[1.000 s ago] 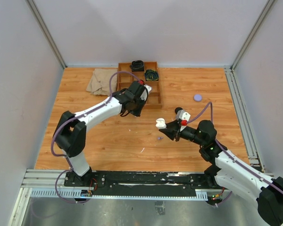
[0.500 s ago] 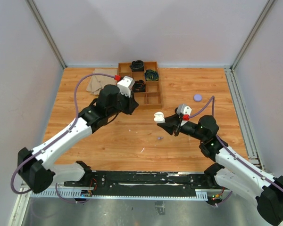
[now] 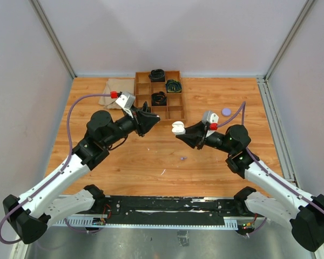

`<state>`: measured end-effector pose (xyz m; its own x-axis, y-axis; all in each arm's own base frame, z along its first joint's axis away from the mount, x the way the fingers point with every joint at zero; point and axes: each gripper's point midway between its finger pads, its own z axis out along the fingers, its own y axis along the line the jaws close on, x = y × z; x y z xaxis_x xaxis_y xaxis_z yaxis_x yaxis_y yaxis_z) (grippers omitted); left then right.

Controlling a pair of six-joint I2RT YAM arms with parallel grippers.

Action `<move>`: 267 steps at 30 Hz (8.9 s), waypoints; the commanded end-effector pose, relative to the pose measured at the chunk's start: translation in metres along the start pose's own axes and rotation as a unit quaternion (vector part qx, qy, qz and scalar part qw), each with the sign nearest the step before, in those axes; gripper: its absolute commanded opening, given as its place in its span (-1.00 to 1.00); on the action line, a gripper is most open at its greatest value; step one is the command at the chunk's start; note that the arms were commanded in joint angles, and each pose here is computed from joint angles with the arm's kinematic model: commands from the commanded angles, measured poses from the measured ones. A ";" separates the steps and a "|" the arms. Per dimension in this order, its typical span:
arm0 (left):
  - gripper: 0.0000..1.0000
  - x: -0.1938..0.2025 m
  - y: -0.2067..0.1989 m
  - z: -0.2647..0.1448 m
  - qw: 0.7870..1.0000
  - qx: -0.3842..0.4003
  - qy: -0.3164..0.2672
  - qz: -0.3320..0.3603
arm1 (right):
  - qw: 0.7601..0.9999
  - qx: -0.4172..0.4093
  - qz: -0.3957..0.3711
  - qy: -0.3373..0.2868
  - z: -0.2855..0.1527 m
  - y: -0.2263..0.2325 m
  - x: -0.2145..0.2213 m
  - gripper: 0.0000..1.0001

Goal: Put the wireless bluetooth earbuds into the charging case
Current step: Place the earbud in the charging case, then pick up the earbud from the center of the board, then place the earbud in the charging case.

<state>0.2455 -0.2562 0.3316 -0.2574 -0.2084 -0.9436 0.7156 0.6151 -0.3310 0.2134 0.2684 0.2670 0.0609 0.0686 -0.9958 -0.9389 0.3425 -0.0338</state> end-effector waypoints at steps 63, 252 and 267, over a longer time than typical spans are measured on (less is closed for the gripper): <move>-0.78 -0.006 -0.066 0.007 0.968 0.138 -0.127 -0.168 | 0.989 -0.070 0.002 -0.127 0.012 0.016 -0.071 -0.73; -0.61 0.096 0.241 -0.042 0.874 -0.431 0.220 -0.050 | 0.994 0.069 -0.090 -0.007 -0.039 -0.007 0.022 -0.74; -0.64 0.024 0.119 -0.001 0.952 -0.299 0.069 -0.002 | 0.996 0.051 -0.074 -0.021 -0.020 -0.012 0.017 -0.74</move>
<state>0.3296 -0.1666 0.2385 -0.4648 -0.0802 -0.8818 0.1748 0.9680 -0.1802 0.2146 0.2426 0.2131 0.1446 -0.0277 -0.9891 -0.8827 0.4481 -0.1416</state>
